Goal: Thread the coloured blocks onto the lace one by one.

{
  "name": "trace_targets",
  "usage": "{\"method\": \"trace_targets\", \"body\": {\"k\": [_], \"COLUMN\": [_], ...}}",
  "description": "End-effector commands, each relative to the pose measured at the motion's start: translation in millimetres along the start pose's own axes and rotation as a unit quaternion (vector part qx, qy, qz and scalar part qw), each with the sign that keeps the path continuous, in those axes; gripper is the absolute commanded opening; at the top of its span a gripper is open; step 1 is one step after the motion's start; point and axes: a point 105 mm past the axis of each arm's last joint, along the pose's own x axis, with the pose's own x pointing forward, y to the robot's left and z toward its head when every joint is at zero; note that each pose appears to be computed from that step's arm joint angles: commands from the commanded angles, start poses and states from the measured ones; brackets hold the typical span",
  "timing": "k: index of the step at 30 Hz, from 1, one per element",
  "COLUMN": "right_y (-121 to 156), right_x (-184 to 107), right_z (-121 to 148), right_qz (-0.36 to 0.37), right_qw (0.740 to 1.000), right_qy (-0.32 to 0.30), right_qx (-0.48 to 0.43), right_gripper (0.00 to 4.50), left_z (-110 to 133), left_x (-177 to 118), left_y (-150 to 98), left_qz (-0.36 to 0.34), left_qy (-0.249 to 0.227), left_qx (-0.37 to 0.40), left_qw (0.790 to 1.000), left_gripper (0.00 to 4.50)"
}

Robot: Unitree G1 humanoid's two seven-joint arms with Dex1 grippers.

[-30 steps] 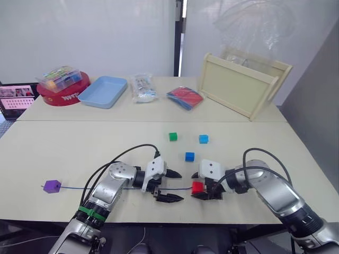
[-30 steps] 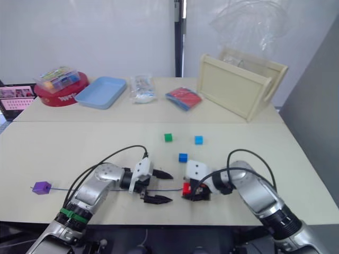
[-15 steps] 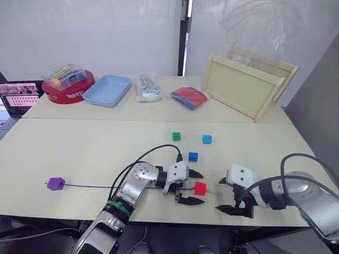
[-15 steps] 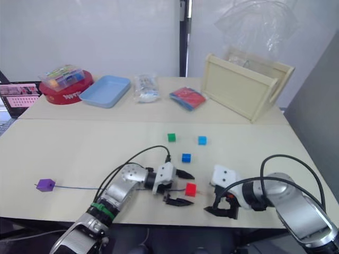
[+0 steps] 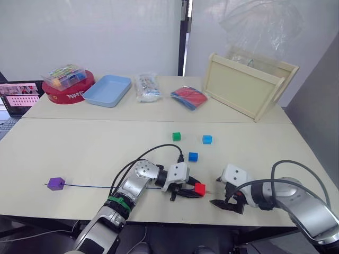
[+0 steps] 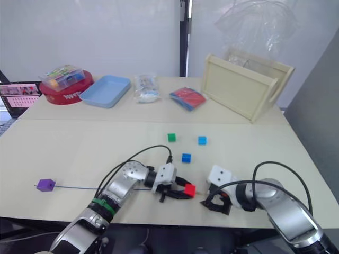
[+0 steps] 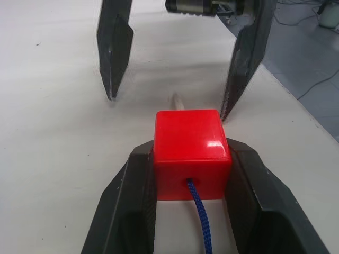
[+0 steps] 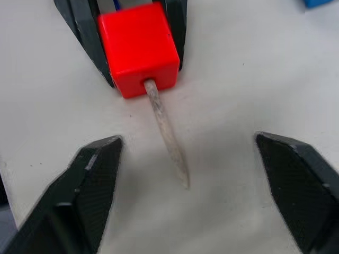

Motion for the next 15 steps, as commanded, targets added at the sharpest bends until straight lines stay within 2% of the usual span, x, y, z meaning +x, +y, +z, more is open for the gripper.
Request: {"method": "trace_targets", "body": {"k": [1, 6, 9, 15], "right_y": [4, 7, 2, -10], "right_x": [7, 12, 12, 6], "right_z": [-1, -1, 2, 6], "right_qz": [0.012, 0.027, 0.018, 0.022], "right_qw": [1.0, 0.999, 0.999, 0.999], "right_qy": [-0.01, -0.019, -0.027, -0.03], "right_qx": [0.01, 0.007, 0.005, -0.01], "right_gripper": [2.71, 0.95, 0.04, 0.0], "left_z": [8, 2, 1, -20], "left_x": [-2, -18, -31, -107], "left_y": [0, -2, -2, -25], "left_qz": [0.001, 0.018, 0.039, 0.097], "left_qy": [-0.007, 0.01, 0.009, 0.07], "left_qx": [0.019, 0.012, -0.002, -0.036], "left_qw": [1.0, 1.0, 0.999, 0.992], "left_gripper": [1.21, 1.21, 1.21, 1.21]}}
